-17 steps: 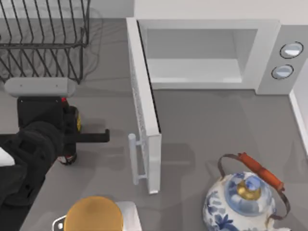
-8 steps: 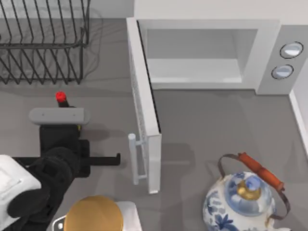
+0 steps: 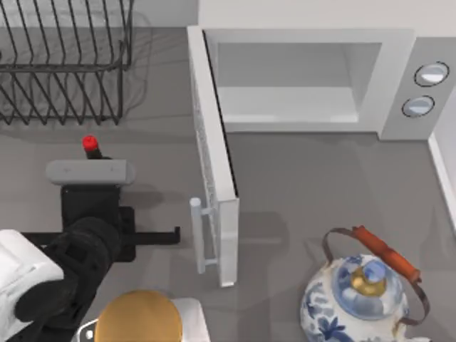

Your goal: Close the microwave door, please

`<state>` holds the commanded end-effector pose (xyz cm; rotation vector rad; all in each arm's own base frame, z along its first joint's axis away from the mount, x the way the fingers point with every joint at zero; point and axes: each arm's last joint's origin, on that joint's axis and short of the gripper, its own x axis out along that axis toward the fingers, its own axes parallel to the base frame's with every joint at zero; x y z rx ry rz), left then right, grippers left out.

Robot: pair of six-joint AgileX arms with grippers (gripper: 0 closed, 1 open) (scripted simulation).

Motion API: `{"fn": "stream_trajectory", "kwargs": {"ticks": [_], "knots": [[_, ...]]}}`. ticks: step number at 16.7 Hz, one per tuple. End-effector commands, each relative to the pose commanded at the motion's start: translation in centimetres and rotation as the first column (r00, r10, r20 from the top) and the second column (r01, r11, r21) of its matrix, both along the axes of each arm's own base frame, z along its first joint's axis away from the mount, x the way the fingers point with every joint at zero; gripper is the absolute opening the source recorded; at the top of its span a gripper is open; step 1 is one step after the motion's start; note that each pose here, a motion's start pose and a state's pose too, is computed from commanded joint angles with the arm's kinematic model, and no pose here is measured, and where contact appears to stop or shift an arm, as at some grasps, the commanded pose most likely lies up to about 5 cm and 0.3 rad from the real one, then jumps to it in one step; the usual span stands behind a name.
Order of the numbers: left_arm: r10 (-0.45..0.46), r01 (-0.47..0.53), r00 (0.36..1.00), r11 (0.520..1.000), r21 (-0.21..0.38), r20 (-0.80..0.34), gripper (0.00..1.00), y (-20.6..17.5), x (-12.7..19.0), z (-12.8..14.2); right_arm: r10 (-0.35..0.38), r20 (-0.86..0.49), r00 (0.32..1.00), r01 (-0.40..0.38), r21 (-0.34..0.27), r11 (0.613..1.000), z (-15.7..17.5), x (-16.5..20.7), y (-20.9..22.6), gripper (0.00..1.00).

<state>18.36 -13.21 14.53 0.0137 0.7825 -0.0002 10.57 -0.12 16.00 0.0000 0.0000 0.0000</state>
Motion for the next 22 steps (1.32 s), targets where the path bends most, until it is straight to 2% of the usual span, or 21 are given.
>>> {"fn": "stream_trajectory", "kwargs": {"ticks": [5, 8, 11, 14, 17, 19, 22], "knots": [[0.094, -0.099, 0.992, 0.993, 0.057, 0.086, 0.00, 1.4, 0.3, 2.7, 0.000, 0.000, 1.000, 0.000, 0.000, 1.000, 0.0, 0.0, 0.0, 1.00], [0.130, -0.139, 0.979, 0.989, 0.049, 0.154, 0.00, 0.8, 0.7, 5.2, 0.000, 0.000, 1.000, 0.000, 0.000, 1.000, 0.0, 0.0, 0.0, 1.00], [0.125, -0.131, 0.977, 0.991, 0.023, 0.175, 0.00, -1.5, 1.1, 6.2, 0.000, 0.000, 1.000, 0.000, 0.000, 1.000, 0.0, 0.0, 0.0, 1.00], [0.075, -0.075, 0.988, 0.997, -0.006, 0.138, 0.00, -5.2, 1.2, 5.2, 0.000, 0.000, 1.000, 0.000, 0.000, 1.000, 0.0, 0.0, 0.0, 1.00], [0.020, -0.020, 0.998, 1.000, -0.008, 0.056, 0.00, -8.6, 0.6, 2.1, 0.000, 0.000, 1.000, 0.000, 0.000, 1.000, 0.0, 0.0, 0.0, 1.00], [-0.003, 0.003, 1.000, 1.000, -0.008, 0.012, 0.00, -9.9, 0.1, 0.4, 0.000, 0.000, 1.000, 0.000, 0.000, 1.000, 0.0, 0.0, 0.0, 1.00], [-0.010, 0.010, 1.000, 1.000, -0.011, -0.002, 0.00, -10.3, -0.1, -0.1, 0.000, 0.000, 1.000, 0.000, 0.000, 1.000, 0.0, 0.0, 0.0, 1.00]]}}
